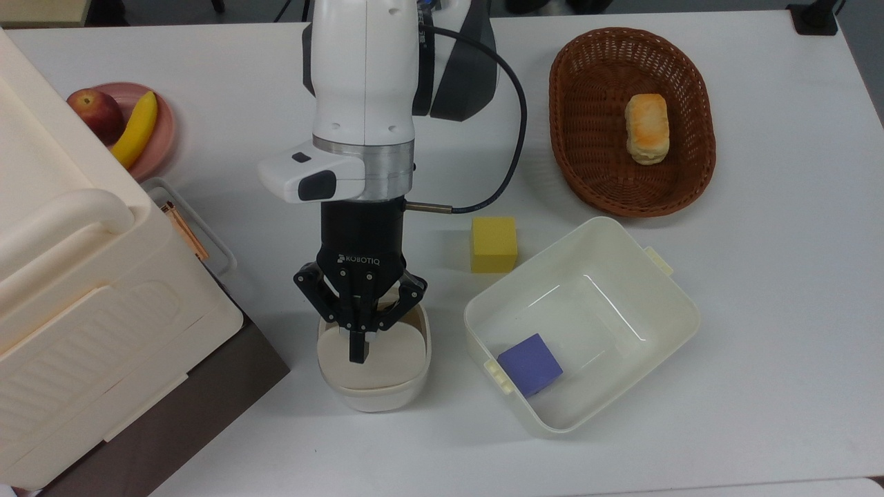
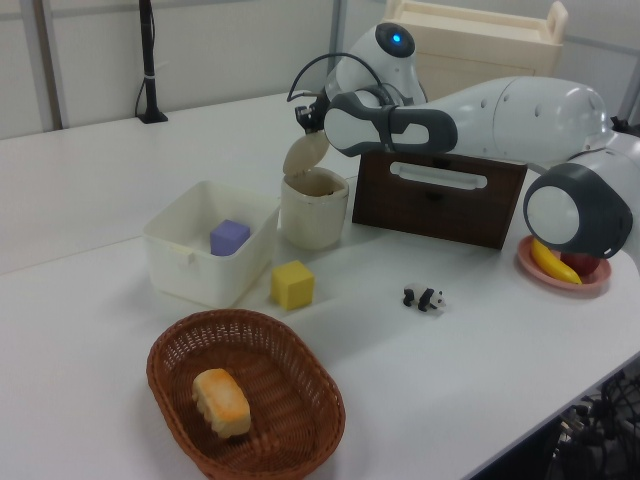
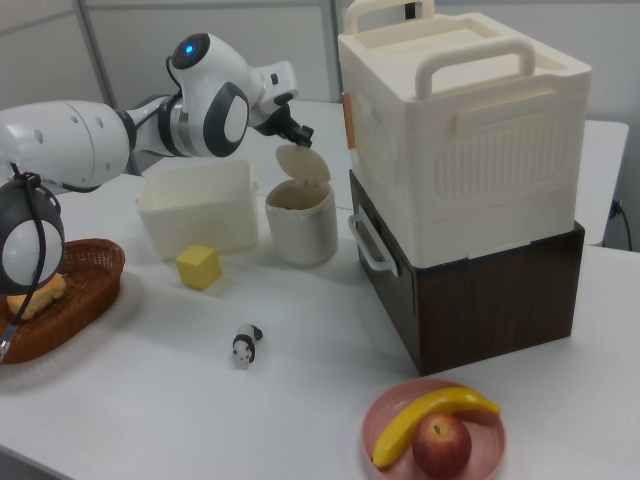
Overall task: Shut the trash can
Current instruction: 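Push the lid forward and down with the gripper to shut it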
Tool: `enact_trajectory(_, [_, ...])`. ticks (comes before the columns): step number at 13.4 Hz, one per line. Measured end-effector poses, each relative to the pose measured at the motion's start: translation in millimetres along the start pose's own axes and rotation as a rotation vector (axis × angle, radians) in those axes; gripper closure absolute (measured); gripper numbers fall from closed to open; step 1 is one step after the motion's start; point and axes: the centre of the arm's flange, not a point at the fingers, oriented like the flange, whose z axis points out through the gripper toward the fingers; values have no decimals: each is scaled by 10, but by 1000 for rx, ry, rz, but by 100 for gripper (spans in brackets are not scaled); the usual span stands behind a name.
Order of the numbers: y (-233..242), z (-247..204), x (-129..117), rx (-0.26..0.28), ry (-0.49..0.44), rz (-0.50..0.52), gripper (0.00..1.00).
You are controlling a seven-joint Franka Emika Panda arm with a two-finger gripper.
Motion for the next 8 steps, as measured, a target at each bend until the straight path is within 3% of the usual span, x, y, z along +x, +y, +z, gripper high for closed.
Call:
enact_trajectory(2, [31,-53,-19,-9,-85,9,99])
enact_trajectory(8, [75,-293,-87,43,-305,-24,99])
